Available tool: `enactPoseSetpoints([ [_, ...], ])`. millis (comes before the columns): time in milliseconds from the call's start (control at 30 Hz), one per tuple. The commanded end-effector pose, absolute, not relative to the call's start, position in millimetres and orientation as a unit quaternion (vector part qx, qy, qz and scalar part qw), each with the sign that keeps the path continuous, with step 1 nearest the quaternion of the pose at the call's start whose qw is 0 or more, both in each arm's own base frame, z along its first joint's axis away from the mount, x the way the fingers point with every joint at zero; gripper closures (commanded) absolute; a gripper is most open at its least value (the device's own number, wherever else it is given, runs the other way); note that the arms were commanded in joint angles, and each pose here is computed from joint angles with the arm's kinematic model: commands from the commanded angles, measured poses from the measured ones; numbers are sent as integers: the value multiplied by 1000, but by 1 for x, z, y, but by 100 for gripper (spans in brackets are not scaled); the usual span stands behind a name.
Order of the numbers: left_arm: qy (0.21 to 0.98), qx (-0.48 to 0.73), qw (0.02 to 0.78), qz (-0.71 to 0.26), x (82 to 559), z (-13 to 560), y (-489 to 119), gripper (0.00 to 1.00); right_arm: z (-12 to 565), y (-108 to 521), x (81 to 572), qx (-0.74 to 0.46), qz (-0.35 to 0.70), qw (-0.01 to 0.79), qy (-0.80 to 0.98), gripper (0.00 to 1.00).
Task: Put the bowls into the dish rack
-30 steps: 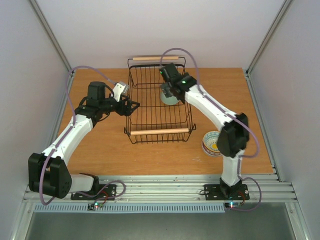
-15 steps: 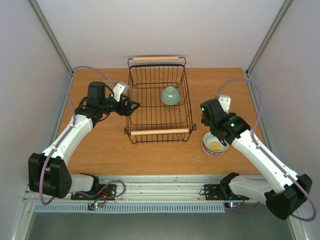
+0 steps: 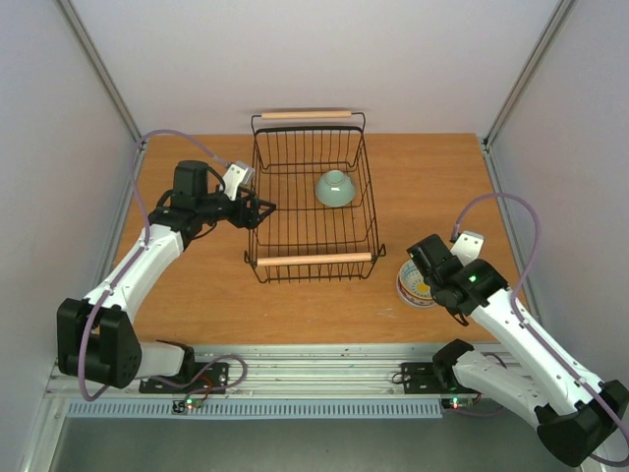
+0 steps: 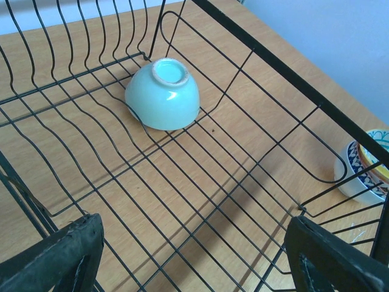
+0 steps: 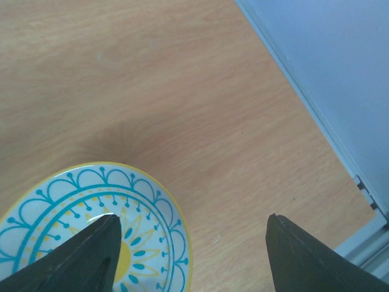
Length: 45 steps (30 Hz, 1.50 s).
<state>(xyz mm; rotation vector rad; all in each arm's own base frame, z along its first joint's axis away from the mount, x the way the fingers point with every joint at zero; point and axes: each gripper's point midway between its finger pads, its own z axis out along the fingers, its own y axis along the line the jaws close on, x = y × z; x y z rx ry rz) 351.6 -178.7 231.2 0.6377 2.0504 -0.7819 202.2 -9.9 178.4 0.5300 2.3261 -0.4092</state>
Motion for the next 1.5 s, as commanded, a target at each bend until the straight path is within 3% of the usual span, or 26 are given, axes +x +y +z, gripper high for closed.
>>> enactPoseSetpoints([
  [0,807,264,426,-314,352,238,-181,18,172,-14,200,224,-174,347,894,36],
  [433,808,264,420,-318,354,233,-183,17,123,0,193,241,-145,292,914,39],
  [700,809,263,419,-316,355,232,-182,17,115,2,195,234,-147,286,917,52],
  [933,809,262,421,-316,355,233,-182,17,105,6,195,229,-143,277,922,57],
  [1167,809,262,422,-314,355,233,-182,17,113,2,194,234,-145,287,917,76],
  [1467,810,262,420,-314,355,232,-182,17,129,-1,193,235,-146,306,911,86],
])
